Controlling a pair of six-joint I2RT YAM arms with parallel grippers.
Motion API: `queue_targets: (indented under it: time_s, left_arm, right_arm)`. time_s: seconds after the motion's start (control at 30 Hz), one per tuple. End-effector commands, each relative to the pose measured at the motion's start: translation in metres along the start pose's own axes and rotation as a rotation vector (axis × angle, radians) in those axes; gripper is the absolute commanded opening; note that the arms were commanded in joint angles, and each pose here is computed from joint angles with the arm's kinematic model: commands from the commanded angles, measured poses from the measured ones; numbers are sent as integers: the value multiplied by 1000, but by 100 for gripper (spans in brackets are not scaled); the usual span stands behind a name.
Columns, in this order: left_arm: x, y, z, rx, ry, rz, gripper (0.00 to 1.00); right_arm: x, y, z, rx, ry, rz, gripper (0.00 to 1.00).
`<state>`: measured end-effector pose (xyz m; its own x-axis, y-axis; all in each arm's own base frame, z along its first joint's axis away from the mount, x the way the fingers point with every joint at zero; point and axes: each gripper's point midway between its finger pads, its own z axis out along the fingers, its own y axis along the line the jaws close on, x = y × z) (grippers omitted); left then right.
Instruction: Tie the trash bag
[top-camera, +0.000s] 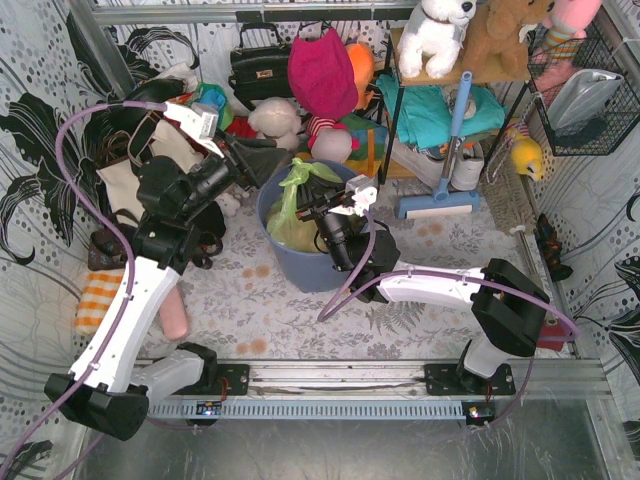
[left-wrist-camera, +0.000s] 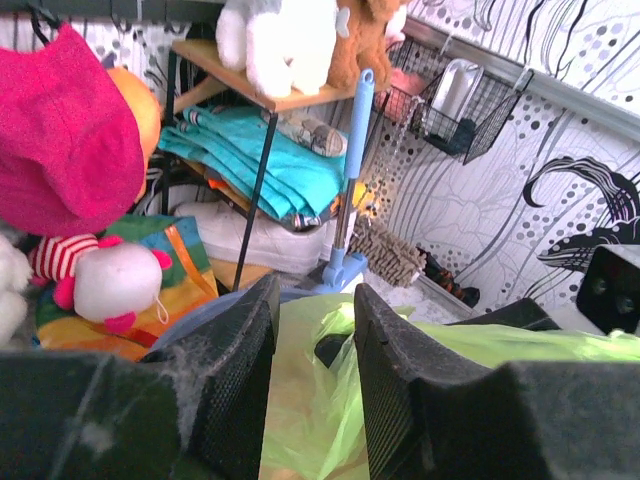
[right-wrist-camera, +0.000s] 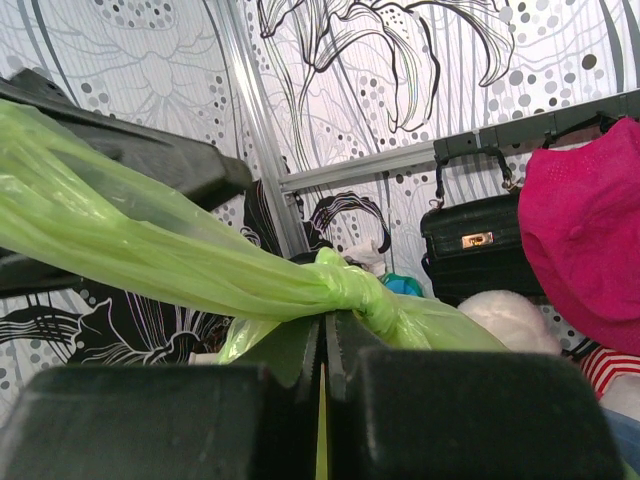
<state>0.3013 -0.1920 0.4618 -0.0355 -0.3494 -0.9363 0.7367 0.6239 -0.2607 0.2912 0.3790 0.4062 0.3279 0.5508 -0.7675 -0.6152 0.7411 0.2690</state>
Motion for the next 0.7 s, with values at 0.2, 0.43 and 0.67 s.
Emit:
queue_targets:
  time_s: [0.2,0.43,0.67]
  left_arm:
    - [18,3,17,-43,47,-8,53]
    - [34,-7,17,-20,92,-5,60]
    - [62,-12,12,-27,178,-7,62]
  right_arm:
    - [-22,3,2,-20,-65,56,0]
    - [-20,3,2,-19,-65,54,0]
    - [-22,3,1,-18,-74,54,0]
